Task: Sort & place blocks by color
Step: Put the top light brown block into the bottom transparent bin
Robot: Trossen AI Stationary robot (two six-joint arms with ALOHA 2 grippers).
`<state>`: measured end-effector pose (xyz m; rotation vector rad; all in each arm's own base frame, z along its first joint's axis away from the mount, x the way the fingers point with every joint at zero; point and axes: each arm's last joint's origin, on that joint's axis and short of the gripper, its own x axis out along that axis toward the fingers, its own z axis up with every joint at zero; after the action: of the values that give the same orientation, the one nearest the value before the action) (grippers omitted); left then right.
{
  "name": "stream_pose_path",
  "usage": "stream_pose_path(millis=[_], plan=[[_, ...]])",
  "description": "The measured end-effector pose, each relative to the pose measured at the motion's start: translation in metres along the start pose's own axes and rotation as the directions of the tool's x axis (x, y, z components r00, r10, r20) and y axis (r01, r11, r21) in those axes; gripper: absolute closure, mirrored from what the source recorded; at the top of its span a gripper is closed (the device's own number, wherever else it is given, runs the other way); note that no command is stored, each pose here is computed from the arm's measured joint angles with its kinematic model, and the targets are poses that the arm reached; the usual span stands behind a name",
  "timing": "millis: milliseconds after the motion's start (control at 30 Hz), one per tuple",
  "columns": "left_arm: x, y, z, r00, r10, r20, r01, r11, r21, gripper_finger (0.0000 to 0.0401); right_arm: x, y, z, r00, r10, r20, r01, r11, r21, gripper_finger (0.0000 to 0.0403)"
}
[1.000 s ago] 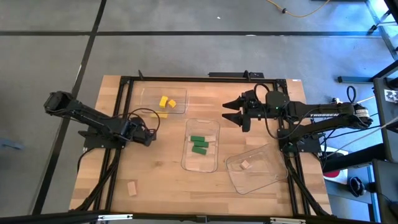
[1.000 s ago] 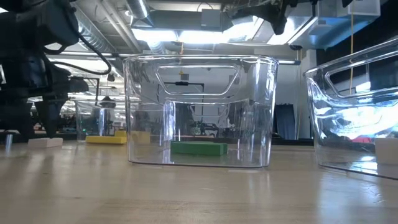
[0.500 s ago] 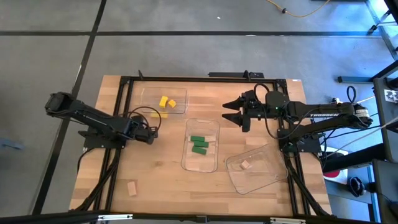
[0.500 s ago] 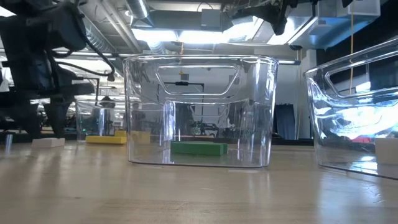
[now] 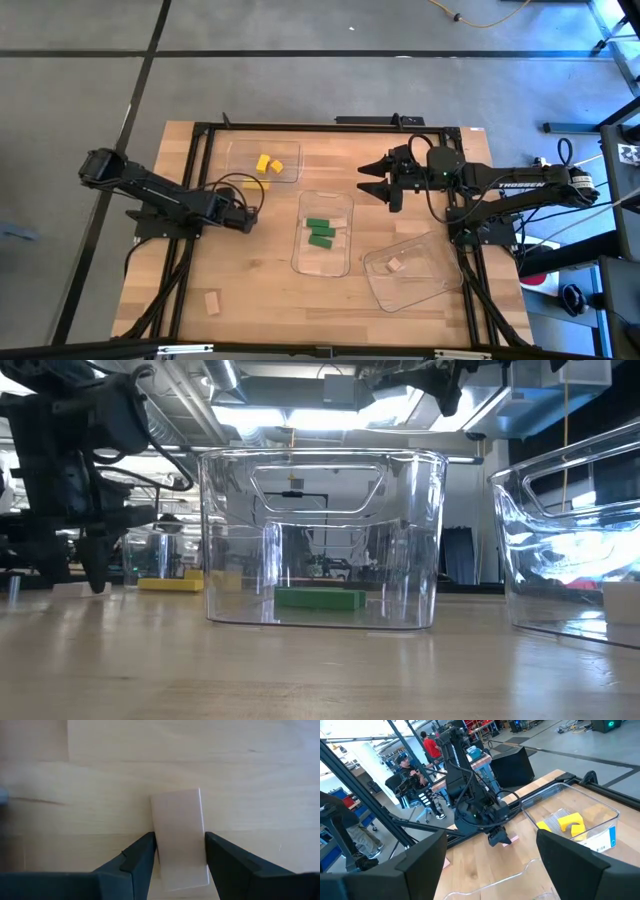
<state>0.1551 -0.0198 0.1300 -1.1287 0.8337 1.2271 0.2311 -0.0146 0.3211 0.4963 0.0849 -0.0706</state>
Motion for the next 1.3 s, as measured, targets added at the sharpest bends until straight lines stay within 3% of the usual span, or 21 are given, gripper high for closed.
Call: stream_pose_path(millis=[233,333,433,500,567,767,933,1000,1100,1300], plan=[[-0.011,0.002,0.002,0.994,-0.074,-0.077,0.085,0.986,0.144,0.0278,0.000,0.000,0.000,1.000,0.000,0.000,0.000,1.000,-0.002,0.0092],[-0.023,0.003,0.006,0.980,-0.164,-0.116,0.185,0.962,0.199,0.0284,0.000,0.000,0.000,1.000,0.000,0.000,0.000,1.000,-0.002,0.0092],[-0.040,0.001,0.010,0.937,-0.313,-0.154,0.342,0.908,0.240,0.0284,0.000,0.000,0.000,1.000,0.000,0.000,0.000,1.000,-0.001,0.0092],[-0.055,-0.002,0.015,0.892,-0.423,-0.160,0.452,0.855,0.255,0.0284,0.000,0.000,0.000,1.000,0.000,0.000,0.000,1.000,-0.001,0.0092],[-0.074,-0.006,0.021,0.824,-0.548,-0.146,0.566,0.777,0.277,0.0284,0.000,0.000,0.000,1.000,0.000,0.001,0.000,1.000,-0.001,0.0092],[-0.130,-0.024,0.042,0.571,-0.820,0.020,0.752,0.533,0.389,0.0284,0.000,-0.001,0.001,0.999,-0.030,0.019,0.030,1.000,0.000,0.0092],[-0.158,-0.047,0.059,0.400,-0.908,0.123,0.754,0.402,0.520,0.0284,0.000,-0.001,0.001,0.999,-0.042,0.028,0.042,0.999,-0.001,0.0092],[-0.162,-0.057,0.065,0.362,-0.922,0.137,0.719,0.370,0.588,0.0284,0.000,-0.001,0.001,0.999,-0.041,0.030,0.041,0.999,-0.002,0.0092],[-0.170,-0.075,0.073,0.260,-0.958,0.119,0.679,0.269,0.683,0.0284,0.000,-0.001,0.001,0.999,-0.041,0.030,0.041,0.999,-0.002,0.0092],[-0.159,-0.105,0.084,0.163,-0.986,0.046,0.637,0.141,0.758,0.0284,0.000,-0.001,0.002,0.999,-0.039,0.033,0.039,0.999,0.002,0.0092]])
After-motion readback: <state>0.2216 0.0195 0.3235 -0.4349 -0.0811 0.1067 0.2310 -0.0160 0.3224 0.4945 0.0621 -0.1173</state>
